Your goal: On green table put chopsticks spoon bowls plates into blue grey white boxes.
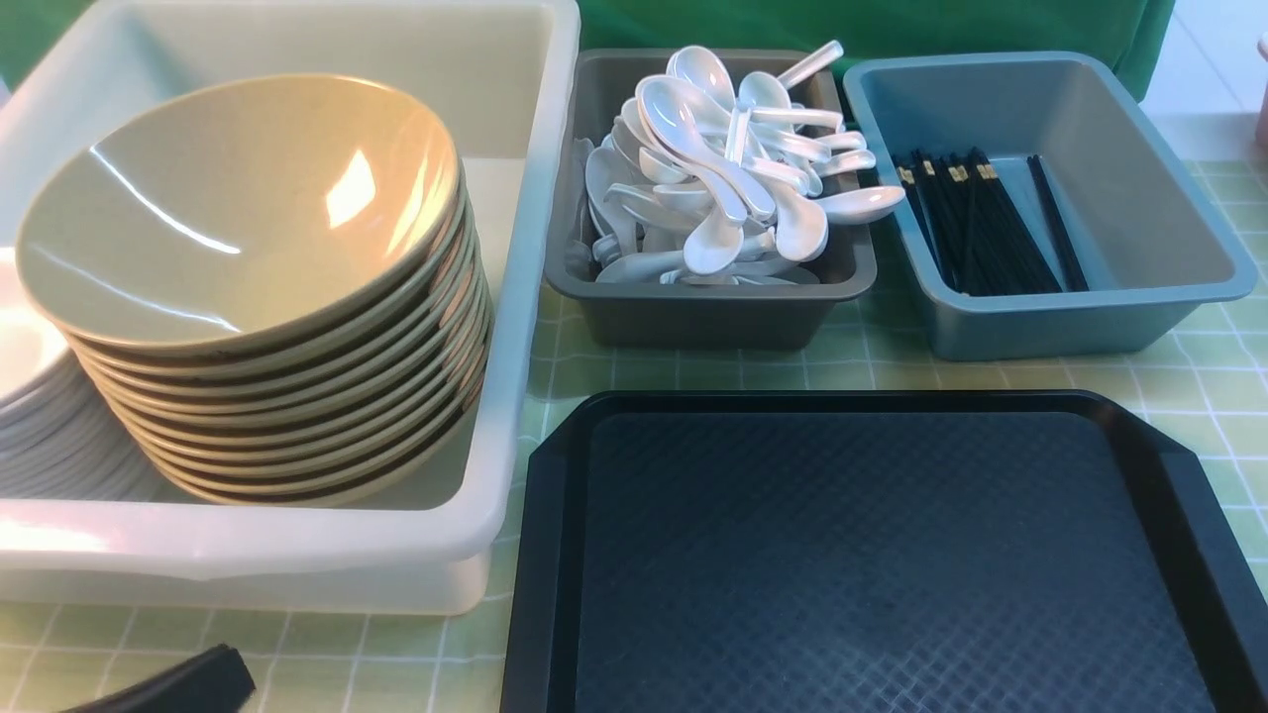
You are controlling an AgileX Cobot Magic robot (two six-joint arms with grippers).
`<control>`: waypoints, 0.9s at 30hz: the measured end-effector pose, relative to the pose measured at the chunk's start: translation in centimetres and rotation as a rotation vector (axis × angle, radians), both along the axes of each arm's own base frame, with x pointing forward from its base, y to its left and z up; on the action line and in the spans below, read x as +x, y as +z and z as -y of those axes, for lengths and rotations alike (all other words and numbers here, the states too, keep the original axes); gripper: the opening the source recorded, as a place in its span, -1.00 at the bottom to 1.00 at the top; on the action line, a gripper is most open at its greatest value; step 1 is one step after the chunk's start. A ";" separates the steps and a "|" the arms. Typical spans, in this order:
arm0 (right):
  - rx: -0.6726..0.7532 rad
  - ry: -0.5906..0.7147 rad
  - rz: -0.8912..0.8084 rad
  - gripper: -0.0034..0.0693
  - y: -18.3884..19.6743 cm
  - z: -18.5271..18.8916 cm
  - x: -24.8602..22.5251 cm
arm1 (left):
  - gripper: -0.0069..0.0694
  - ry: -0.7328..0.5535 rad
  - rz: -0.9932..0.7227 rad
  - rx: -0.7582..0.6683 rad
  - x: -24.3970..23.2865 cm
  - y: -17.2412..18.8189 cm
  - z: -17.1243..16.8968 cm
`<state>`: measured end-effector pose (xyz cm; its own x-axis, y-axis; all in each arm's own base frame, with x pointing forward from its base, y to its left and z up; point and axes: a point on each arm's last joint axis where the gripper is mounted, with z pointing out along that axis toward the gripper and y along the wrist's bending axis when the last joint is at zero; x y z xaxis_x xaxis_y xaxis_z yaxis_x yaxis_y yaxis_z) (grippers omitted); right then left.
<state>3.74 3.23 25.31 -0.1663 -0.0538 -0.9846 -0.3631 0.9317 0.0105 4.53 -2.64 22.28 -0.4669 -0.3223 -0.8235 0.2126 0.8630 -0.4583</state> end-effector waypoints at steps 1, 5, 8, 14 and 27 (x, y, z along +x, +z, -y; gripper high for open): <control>0.000 0.000 0.000 -0.83 0.0 0.0 0.0 | -0.83 0.025 0.028 0.015 0.1 0.0 -0.2; 0.000 0.000 0.000 -0.82 0.0 0.0 0.0 | -0.83 0.158 0.172 0.100 0.5 0.1 -1.3; 0.000 0.000 0.000 -0.80 0.0 0.0 0.0 | -0.83 0.274 0.284 0.284 0.5 -0.9 -2.4; 0.000 0.000 0.000 -0.79 0.0 0.0 0.0 | -0.83 0.323 0.212 0.397 0.8 -3.9 -2.9; 0.000 0.000 -0.003 -0.78 -0.1 0.0 0.0 | -0.83 0.318 0.166 0.367 0.8 -4.7 -2.8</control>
<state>3.75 3.23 25.25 -0.1688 -0.0539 -0.9842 -0.3629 0.9318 0.0112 5.37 0.18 17.59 -0.2456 -0.1026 -0.9639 -0.0423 0.9946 -0.0951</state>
